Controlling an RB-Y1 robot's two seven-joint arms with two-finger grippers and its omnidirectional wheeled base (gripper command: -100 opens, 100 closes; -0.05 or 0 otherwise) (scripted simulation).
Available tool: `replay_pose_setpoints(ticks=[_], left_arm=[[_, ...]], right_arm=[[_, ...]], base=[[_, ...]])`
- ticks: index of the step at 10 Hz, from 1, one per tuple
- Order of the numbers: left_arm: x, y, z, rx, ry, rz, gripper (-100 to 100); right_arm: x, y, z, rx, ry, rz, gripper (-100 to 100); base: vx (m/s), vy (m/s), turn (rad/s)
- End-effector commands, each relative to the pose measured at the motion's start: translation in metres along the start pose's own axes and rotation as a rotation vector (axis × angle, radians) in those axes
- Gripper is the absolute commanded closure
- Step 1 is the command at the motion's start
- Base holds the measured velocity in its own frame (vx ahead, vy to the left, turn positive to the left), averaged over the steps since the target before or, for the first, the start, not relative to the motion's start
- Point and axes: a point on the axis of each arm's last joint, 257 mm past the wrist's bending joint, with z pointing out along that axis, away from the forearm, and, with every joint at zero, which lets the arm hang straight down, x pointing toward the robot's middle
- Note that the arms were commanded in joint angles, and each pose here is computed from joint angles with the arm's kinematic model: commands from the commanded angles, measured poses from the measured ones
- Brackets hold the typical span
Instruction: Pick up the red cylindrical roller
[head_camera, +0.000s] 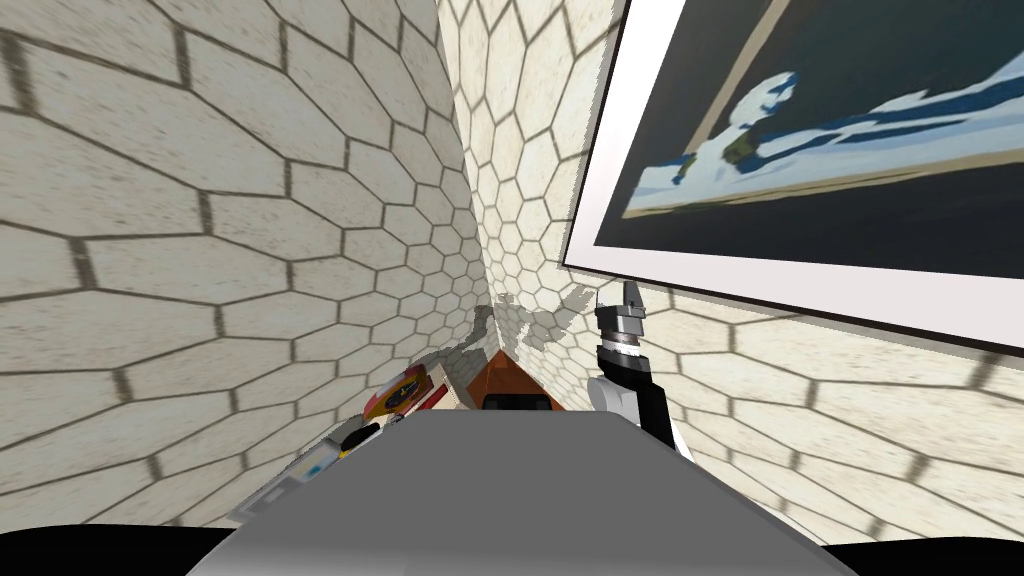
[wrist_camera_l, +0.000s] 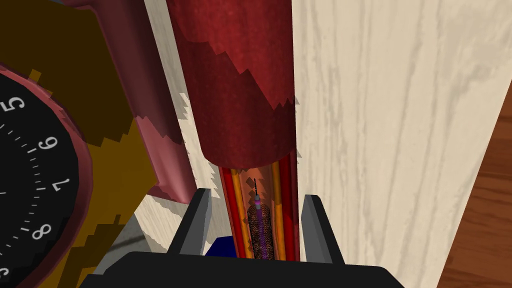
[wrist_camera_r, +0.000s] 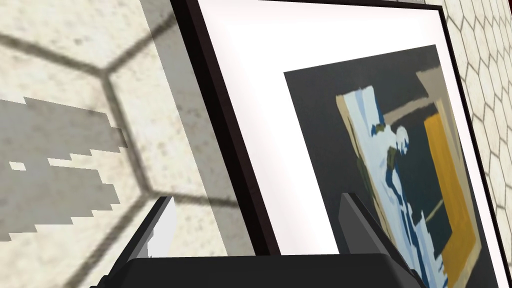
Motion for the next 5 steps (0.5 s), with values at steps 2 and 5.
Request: replay_pose_setpoints(ticks=[2,5], left_arm=[[-0.008,-0.005,-0.007,-0.003,-0.002,-0.002,100],[-0.016,-0.011,-0.016,-0.004,-0.002,-0.005,100]], right_arm=[[0.000,0.000,0.000,0.000,0.000,0.000,0],[0.000,0.000,0.000,0.000,0.000,0.000,0]], base=[[0.000,0.000,0.000],[-0.006,-0.023,-0.013]])
